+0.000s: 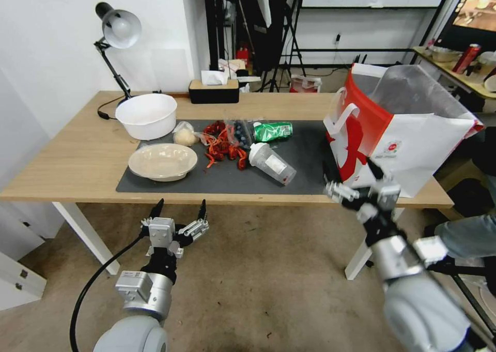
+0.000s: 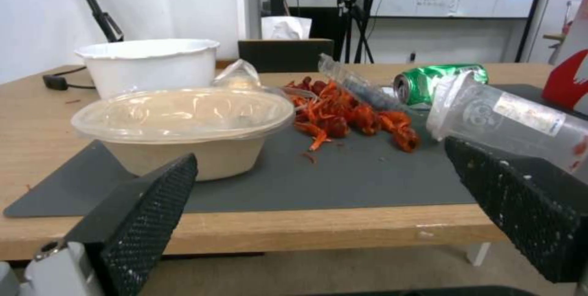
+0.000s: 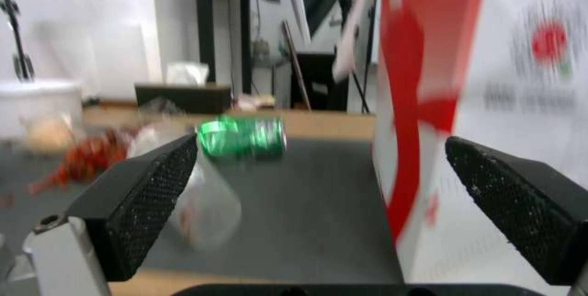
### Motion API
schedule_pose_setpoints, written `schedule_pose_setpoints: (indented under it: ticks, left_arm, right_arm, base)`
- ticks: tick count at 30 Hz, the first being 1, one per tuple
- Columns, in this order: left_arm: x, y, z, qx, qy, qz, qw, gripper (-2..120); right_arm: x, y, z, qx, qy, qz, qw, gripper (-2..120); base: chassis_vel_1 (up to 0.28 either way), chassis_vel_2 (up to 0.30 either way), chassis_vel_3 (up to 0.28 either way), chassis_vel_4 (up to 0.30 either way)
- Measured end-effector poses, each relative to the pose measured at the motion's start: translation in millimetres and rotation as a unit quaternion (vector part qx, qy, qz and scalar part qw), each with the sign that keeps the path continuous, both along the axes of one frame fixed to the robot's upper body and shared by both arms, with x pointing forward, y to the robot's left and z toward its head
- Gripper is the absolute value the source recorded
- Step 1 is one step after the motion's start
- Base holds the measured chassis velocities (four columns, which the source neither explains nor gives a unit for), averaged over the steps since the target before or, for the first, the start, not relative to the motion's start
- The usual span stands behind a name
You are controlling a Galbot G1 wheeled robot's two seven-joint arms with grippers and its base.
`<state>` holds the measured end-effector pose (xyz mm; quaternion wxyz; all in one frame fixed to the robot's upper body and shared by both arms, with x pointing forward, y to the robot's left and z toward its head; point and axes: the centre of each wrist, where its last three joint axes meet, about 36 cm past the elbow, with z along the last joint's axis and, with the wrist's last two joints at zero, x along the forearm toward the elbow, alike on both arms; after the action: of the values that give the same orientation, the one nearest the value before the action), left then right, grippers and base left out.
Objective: Pick up the trash from the table and place it into the takeout bag.
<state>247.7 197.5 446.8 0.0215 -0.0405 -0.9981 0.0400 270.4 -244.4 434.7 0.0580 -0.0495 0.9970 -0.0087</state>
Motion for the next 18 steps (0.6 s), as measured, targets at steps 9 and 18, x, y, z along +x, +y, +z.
schedule_pose_setpoints:
  ticks: [9,18]
  left_arm:
    - [0,1,-1,-0.001,0.001,0.001,1.0000,100]
    - [1,1,-4,-0.001,0.004,0.002,1.0000,100]
  right_arm:
    - [-17,-1,-34,0.011,0.027,-0.013,0.999,100]
    - [-2,-2,-30,0.029,0.017,-0.001,0.999,100]
  base:
    - [0.000,0.000,0.000,0.000]
    - [0.000,0.000,0.000,0.000]
